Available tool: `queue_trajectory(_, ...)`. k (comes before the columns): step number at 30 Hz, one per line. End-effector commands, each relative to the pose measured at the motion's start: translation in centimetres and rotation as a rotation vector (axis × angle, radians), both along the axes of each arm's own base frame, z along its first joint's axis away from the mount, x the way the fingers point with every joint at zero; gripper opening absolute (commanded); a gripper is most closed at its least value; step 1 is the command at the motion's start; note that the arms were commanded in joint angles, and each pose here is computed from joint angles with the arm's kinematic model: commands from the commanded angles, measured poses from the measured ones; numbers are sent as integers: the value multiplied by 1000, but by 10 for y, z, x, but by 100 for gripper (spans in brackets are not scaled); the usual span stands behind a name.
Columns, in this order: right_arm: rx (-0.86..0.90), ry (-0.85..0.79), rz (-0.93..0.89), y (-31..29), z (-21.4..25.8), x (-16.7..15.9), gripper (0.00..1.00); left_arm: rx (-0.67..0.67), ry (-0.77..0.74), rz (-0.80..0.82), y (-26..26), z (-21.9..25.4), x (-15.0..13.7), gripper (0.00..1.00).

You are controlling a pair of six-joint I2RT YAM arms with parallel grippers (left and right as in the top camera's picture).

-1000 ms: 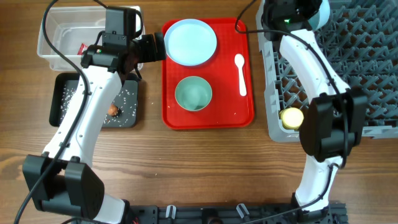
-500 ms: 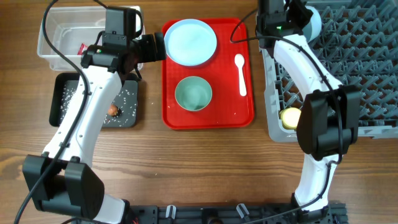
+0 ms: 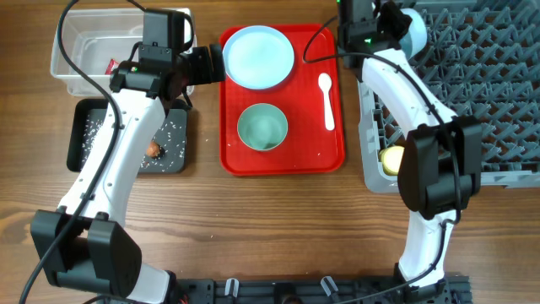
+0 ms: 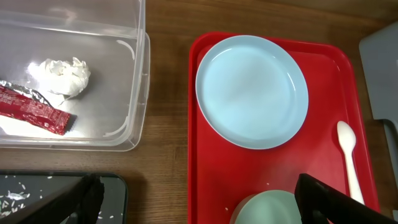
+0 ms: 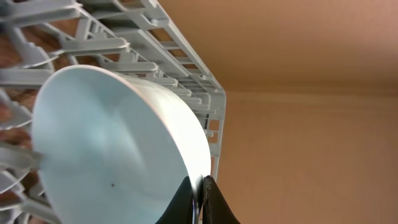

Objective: Sort waste into correct bins and load items into the dishwasher rack
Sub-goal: 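Grasp the blue bowl rim and lift it toward the rack, then place the blue bowl in the rack and return the right gripper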

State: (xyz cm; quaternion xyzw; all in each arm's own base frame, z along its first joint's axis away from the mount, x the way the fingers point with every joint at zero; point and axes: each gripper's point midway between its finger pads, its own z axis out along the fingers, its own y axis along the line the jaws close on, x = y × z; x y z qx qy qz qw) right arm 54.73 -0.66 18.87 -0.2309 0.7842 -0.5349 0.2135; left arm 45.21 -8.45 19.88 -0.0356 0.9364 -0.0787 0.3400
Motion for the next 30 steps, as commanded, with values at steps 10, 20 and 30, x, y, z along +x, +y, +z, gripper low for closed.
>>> queue_trajectory(10,49,-10,100,47,-18,6,100,9,-25,5,2,9,2,100)
queue_trajectory(20,125,-202,129,67,39,6,100,9,-24,5,2,9,2,100)
queue_trajectory(30,736,-145,149,114,19,-38,100,9,-24,5,2,9,2,100)
